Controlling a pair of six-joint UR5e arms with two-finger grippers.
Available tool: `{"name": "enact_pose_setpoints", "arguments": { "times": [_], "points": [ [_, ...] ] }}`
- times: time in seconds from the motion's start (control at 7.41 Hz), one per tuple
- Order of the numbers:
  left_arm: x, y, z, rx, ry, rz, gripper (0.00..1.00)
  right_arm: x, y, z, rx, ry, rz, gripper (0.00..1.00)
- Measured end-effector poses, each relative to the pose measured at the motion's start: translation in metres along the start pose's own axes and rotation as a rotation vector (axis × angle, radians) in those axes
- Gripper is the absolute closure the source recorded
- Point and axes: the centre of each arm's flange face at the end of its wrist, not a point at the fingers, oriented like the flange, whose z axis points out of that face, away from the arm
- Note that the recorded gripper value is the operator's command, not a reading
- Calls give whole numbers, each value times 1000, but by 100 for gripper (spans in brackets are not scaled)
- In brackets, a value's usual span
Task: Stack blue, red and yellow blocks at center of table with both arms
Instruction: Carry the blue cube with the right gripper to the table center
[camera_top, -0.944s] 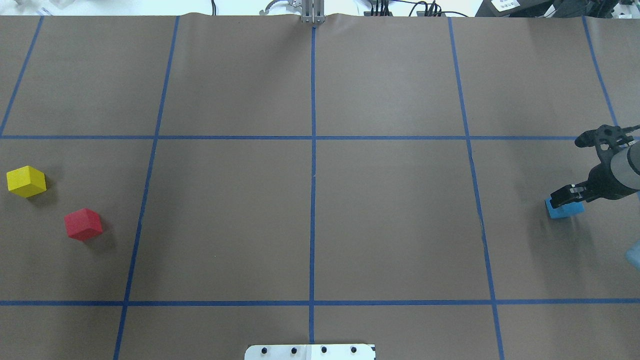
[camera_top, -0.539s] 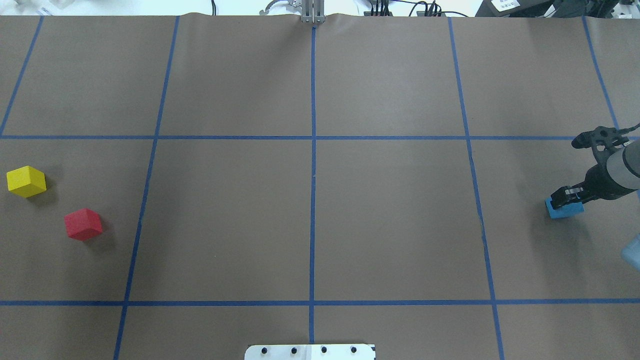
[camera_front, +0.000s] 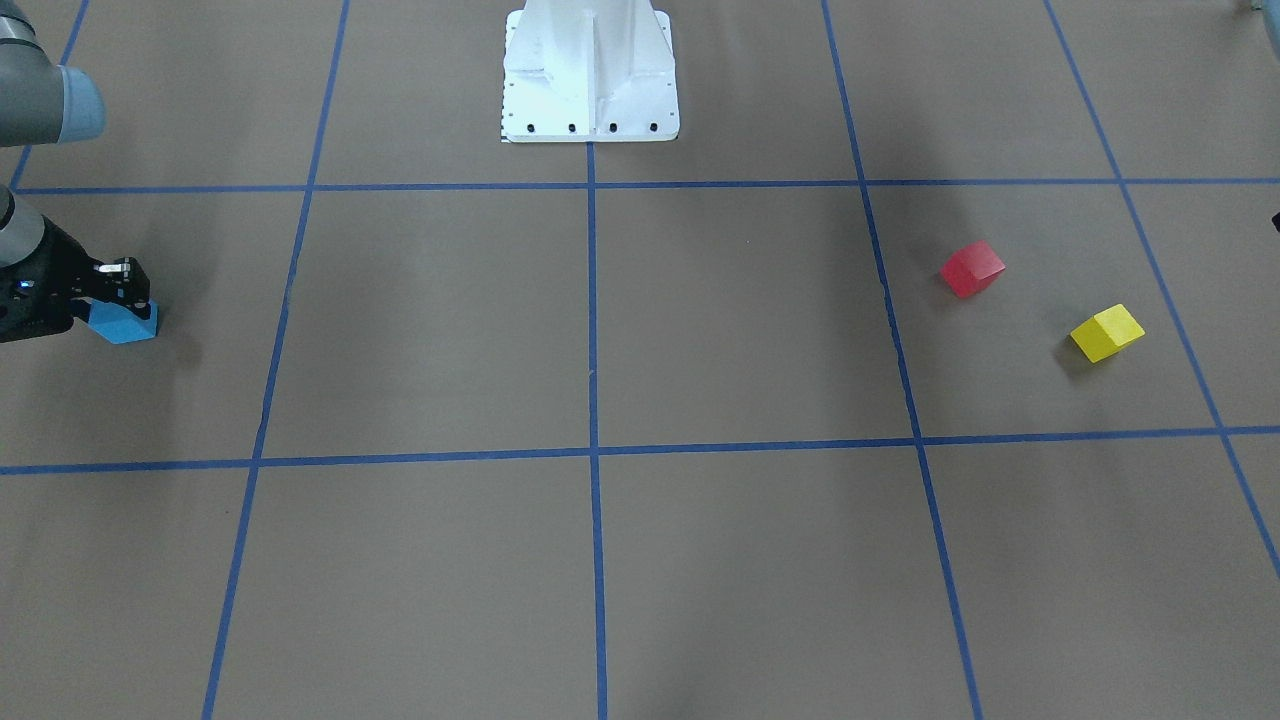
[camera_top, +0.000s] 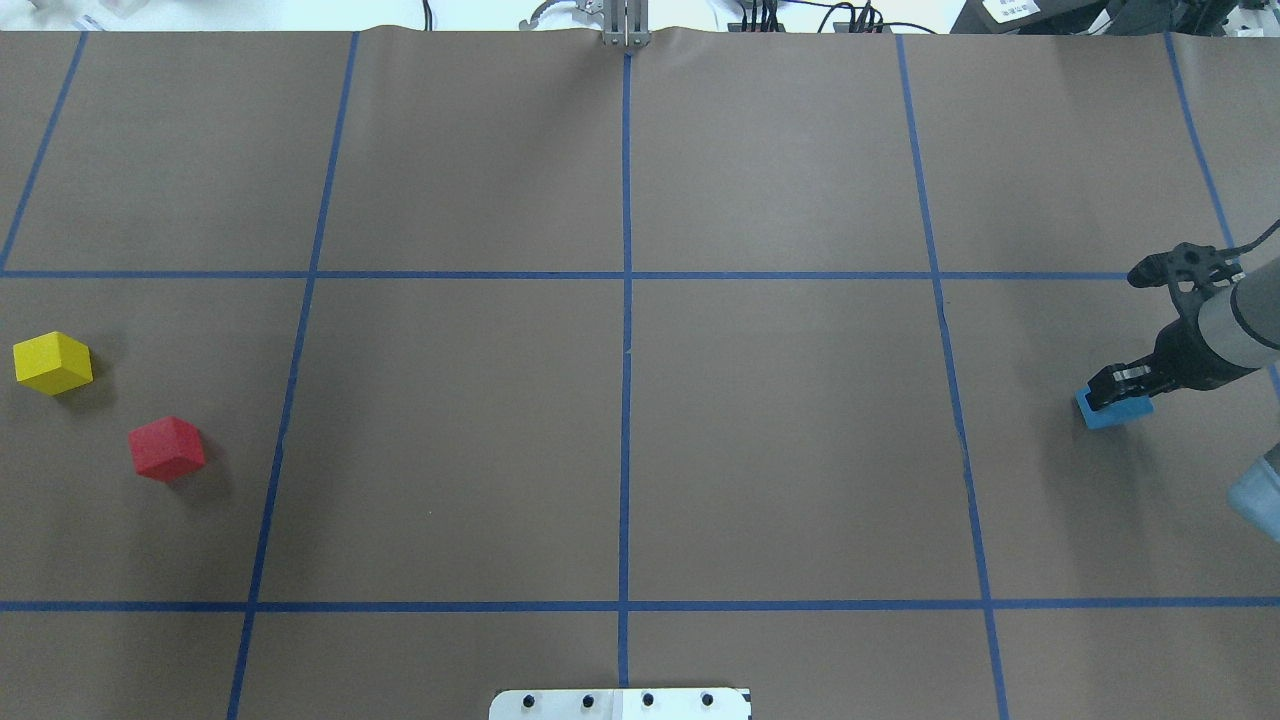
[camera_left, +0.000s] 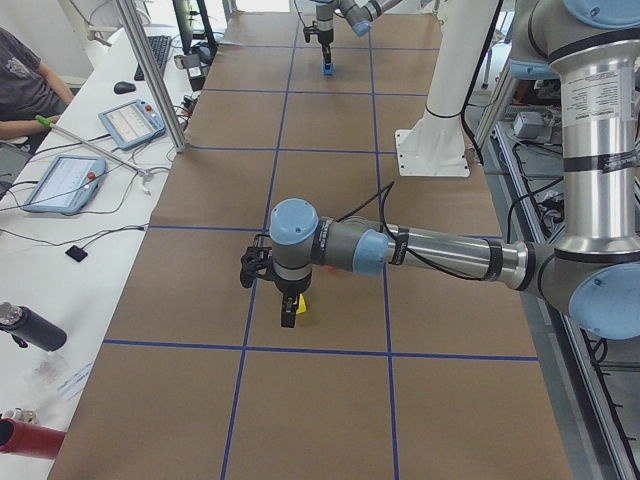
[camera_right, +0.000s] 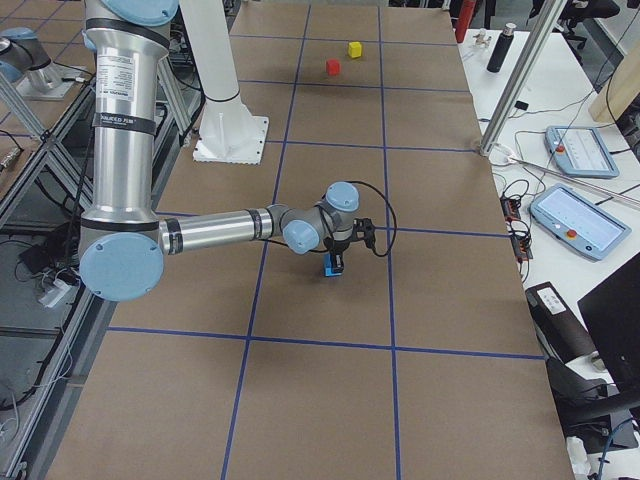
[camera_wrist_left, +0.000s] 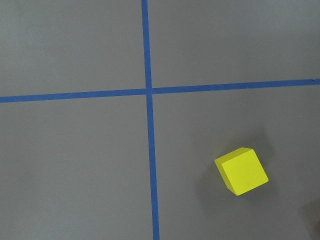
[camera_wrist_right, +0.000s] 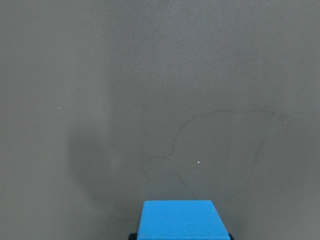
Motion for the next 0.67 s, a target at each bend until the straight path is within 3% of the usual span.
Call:
{"name": "enact_pose_setpoints", "arguments": {
  "times": [0.27, 0.54, 0.67],
  "points": [
    [1, 0, 0, 1, 1, -3, 0, -50, -26, -19, 41, -44, -13, 100],
    [1, -1, 0, 1, 2, -3, 0, -179, -76, -31, 15, -74, 56, 100],
    [1, -1, 0, 0, 2, -8, 0, -256, -97, -43, -7, -60, 80, 100]
  ]
}}
